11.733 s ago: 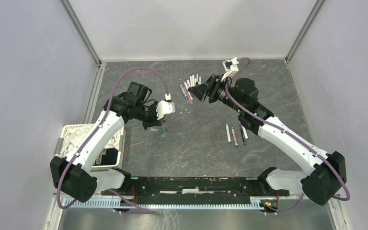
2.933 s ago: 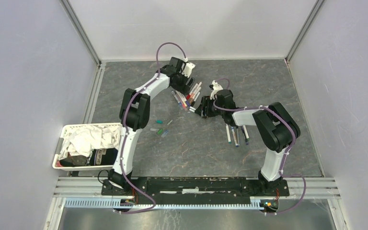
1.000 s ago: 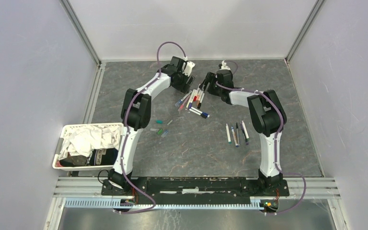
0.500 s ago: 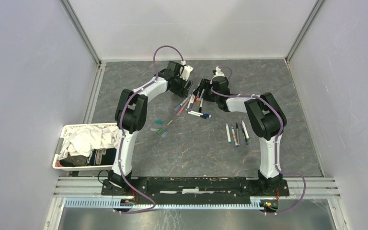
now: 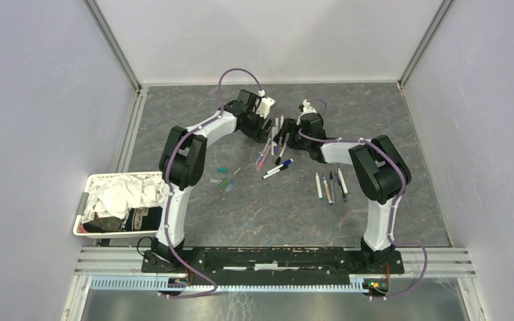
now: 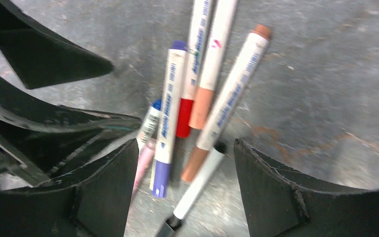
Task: Open the pen caps
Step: Adjust the pen at the center of the board.
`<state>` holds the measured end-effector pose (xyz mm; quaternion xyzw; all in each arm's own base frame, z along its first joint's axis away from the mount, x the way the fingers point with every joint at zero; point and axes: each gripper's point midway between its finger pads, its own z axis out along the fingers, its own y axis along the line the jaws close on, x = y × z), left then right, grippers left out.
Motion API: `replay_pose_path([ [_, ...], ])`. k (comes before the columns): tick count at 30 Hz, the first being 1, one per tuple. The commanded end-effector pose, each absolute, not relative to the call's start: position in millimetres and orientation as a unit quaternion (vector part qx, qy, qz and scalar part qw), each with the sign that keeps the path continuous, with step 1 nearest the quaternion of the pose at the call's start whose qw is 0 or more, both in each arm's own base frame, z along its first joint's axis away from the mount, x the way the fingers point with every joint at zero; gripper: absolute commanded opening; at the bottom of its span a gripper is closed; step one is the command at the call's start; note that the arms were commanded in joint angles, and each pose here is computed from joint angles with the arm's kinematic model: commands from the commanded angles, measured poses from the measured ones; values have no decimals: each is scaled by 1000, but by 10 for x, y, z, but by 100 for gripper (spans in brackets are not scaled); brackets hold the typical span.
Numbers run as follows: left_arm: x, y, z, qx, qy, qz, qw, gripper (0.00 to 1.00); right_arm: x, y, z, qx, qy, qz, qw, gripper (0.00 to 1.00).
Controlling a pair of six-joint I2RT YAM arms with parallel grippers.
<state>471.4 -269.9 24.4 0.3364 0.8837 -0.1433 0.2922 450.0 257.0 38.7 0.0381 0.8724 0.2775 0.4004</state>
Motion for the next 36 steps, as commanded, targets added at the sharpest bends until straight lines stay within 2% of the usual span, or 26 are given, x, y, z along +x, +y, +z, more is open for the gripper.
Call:
replay_pose_path([
  [1,4564,-2472,366,301,906,-165,249,78,4362,2203,417,17,890,211,404,76],
  [7,4710,-1980,883,276,905,-147,289,86,3953,2120,330,-15,891,225,395,76],
  [10,4625,-1800,1132,279,901,-132,305,90,3831,2244,323,-53,883,260,387,75],
  [14,4441,-1592,1510,278,893,-122,333,99,3862,2261,324,-91,880,249,394,75],
  [26,3948,-1133,2155,268,880,-88,382,100,3910,2531,209,-166,867,282,376,71],
  [36,3837,-1006,2143,259,888,-77,372,100,3390,2562,197,-187,860,306,363,64],
])
